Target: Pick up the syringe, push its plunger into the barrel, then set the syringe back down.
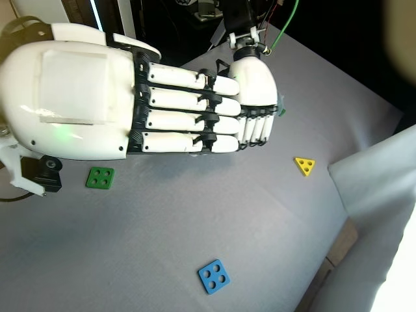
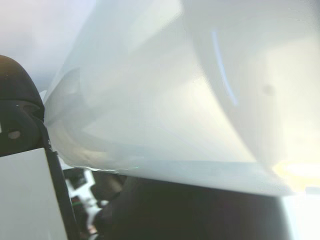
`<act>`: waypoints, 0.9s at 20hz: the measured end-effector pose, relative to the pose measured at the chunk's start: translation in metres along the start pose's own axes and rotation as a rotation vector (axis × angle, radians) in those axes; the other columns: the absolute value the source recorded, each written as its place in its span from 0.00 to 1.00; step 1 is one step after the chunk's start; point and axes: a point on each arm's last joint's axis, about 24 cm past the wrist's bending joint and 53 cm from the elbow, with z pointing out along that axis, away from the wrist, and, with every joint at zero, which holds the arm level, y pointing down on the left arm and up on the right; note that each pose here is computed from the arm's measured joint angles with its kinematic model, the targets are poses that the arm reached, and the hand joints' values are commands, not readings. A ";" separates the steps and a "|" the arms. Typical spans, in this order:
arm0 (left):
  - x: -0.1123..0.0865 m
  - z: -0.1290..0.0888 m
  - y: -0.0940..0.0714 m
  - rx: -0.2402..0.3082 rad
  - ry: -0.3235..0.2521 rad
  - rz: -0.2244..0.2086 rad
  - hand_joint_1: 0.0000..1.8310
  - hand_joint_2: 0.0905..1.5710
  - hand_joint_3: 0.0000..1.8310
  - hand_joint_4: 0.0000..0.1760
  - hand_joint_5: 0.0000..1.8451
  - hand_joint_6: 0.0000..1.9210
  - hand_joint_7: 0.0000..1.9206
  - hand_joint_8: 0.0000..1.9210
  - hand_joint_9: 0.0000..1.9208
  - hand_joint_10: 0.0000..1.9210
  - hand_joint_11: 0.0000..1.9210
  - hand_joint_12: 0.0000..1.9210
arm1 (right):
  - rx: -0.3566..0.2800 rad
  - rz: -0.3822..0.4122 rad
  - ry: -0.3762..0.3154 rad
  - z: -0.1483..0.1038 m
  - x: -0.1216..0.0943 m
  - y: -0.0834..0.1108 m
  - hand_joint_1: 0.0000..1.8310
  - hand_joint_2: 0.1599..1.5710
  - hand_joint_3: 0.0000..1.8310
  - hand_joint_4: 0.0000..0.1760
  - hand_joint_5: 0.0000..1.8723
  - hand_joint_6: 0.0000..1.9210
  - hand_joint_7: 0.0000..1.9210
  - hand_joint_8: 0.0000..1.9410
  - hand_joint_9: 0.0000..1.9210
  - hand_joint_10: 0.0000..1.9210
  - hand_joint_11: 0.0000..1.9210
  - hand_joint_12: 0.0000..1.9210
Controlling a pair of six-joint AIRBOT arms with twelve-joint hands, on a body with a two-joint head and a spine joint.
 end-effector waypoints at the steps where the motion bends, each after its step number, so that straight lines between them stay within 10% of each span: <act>1: 0.003 0.000 0.001 0.000 0.005 0.001 0.75 0.72 0.00 0.00 0.49 0.48 0.46 0.65 0.40 0.75 0.31 0.75 | -0.034 -0.038 0.065 0.001 0.016 0.008 0.00 0.86 0.00 0.00 0.00 0.00 0.00 0.00 0.00 0.00 0.00 0.00; 15: 0.022 -0.002 0.005 0.023 0.037 0.005 0.74 0.73 0.00 0.00 0.48 0.49 0.45 0.67 0.40 0.76 0.31 0.74 | -0.042 -0.040 0.085 0.001 0.022 0.009 0.00 0.86 0.00 0.00 0.00 0.00 0.00 0.00 0.00 0.00 0.00 0.00; 18: 0.022 -0.002 0.005 0.022 0.036 0.005 0.73 0.77 0.00 0.00 0.44 0.65 0.37 0.70 0.33 0.82 0.19 0.77 | -0.043 -0.034 0.077 0.001 0.020 0.010 0.00 0.86 0.00 0.00 0.00 0.00 0.00 0.00 0.00 0.00 0.00 0.00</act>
